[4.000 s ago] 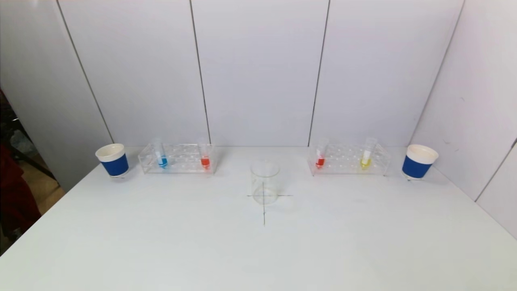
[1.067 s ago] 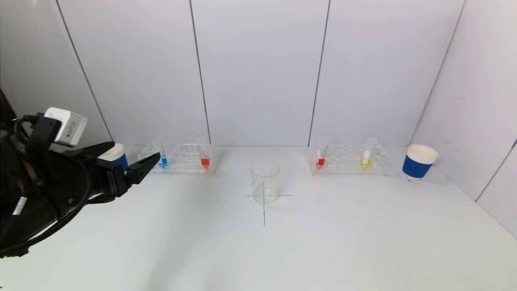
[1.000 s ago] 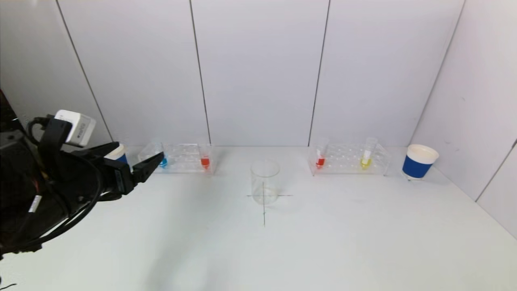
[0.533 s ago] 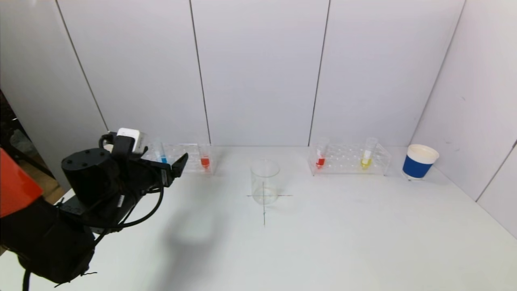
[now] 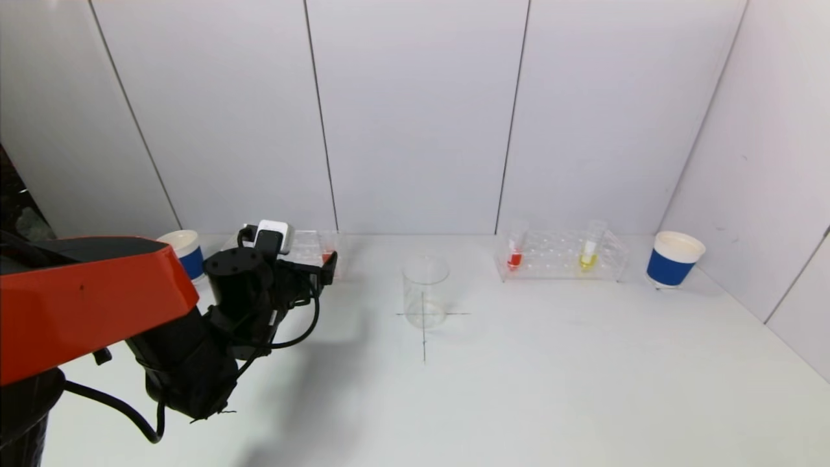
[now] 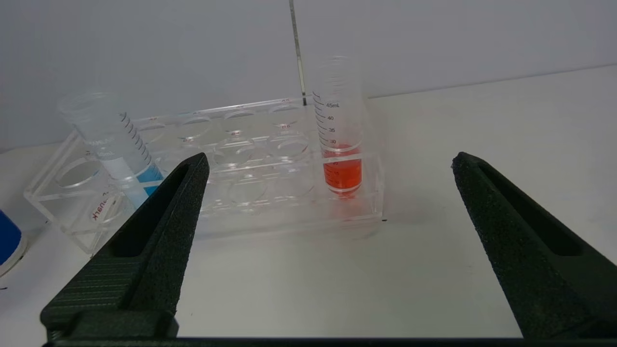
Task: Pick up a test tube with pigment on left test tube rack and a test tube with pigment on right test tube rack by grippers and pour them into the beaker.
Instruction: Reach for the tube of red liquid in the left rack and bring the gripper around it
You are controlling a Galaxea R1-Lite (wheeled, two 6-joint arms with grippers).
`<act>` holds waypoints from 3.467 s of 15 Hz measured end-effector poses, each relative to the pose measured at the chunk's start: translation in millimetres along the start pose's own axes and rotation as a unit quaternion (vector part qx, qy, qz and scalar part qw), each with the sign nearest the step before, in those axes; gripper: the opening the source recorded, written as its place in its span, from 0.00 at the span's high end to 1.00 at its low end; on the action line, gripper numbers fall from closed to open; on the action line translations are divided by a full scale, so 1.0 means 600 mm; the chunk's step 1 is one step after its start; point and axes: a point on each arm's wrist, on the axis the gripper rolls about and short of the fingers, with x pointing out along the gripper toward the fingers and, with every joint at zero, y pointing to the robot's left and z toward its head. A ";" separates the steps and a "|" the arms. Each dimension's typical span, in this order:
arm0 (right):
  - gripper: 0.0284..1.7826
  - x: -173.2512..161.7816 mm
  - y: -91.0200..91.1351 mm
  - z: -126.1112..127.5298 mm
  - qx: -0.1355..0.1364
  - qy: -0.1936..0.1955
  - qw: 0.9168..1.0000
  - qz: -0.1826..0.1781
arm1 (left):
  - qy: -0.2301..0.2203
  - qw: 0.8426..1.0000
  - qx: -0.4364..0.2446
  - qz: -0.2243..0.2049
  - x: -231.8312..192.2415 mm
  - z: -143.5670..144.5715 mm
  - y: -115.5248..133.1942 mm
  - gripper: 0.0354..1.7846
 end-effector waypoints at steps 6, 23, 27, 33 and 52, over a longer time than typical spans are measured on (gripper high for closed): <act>0.01 0.000 0.000 0.000 0.000 0.000 1.000 0.000 | -0.015 1.000 -0.003 0.011 0.052 -0.011 -0.017 0.01; 0.01 0.000 0.000 0.000 0.000 0.000 1.000 0.000 | -0.007 1.000 -0.001 0.026 0.093 -0.055 -0.016 0.01; 0.01 0.000 0.000 0.000 0.000 0.000 1.000 0.000 | -0.021 0.999 -0.003 0.031 0.107 -0.043 -0.014 0.01; 0.01 0.000 0.000 0.000 0.000 0.000 1.000 0.000 | -0.031 0.999 -0.005 0.038 0.127 -0.043 -0.016 0.01; 0.01 0.000 0.000 0.000 0.000 0.000 1.000 0.000 | -0.036 0.998 0.003 0.042 0.160 -0.050 -0.019 0.01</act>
